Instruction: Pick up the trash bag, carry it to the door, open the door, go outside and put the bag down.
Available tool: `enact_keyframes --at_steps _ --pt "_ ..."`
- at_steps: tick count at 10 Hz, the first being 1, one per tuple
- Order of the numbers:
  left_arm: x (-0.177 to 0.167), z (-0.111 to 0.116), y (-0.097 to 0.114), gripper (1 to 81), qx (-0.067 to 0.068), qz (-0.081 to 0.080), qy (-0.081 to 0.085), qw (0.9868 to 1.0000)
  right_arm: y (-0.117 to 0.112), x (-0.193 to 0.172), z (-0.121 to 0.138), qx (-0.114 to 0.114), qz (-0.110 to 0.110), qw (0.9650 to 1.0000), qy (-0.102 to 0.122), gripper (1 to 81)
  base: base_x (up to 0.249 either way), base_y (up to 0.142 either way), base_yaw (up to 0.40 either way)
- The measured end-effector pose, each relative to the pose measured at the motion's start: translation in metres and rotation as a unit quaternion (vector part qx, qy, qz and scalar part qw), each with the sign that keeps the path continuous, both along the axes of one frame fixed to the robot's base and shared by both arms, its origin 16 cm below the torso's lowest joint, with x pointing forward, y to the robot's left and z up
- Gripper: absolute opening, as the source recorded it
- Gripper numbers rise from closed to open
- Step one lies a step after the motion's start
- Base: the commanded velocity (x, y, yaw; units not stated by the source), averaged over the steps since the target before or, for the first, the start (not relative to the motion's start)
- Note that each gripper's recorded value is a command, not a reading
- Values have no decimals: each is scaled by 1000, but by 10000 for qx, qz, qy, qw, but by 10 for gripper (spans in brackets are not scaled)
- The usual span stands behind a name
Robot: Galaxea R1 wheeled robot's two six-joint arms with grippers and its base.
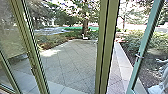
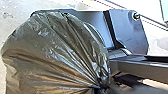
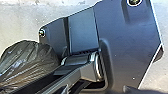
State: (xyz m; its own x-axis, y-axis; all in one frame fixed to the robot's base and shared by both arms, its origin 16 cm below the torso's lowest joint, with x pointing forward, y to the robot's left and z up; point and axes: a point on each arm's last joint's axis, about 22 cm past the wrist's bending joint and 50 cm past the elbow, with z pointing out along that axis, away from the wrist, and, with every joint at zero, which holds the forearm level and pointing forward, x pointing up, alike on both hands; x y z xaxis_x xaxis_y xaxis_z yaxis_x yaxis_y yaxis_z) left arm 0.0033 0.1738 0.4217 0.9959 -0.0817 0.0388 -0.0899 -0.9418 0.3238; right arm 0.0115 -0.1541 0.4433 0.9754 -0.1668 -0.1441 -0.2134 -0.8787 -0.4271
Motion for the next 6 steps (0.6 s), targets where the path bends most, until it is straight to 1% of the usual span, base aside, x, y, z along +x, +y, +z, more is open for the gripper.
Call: enact_keyframes --at_steps 1,2,3,4,5,6 --pt "2 -1 5 10 57 -1 -22 10000 3 -1 -2 -29 -3 10000 -5 811 0 0 0" --pt "11 -1 7 10 88 3 -115 9999 12 -4 -4 -56 2 10000 -22 811 0 0 0" --pt "23 0 9 10 104 4 -239 9997 17 0 -4 -64 7 9999 -98 811 0 0 0" --pt "32 1 9 10 107 8 -317 9994 23 -2 -5 -79 9 9999 -115 811 0 0 0" --pt "33 1 8 10 101 6 -333 9994 24 -2 -6 -89 9 9999 -125 811 0 0 0" --pt "33 1 7 10 96 7 -335 9994 25 -8 -8 -126 11 9999 -89 811 0 0 0"
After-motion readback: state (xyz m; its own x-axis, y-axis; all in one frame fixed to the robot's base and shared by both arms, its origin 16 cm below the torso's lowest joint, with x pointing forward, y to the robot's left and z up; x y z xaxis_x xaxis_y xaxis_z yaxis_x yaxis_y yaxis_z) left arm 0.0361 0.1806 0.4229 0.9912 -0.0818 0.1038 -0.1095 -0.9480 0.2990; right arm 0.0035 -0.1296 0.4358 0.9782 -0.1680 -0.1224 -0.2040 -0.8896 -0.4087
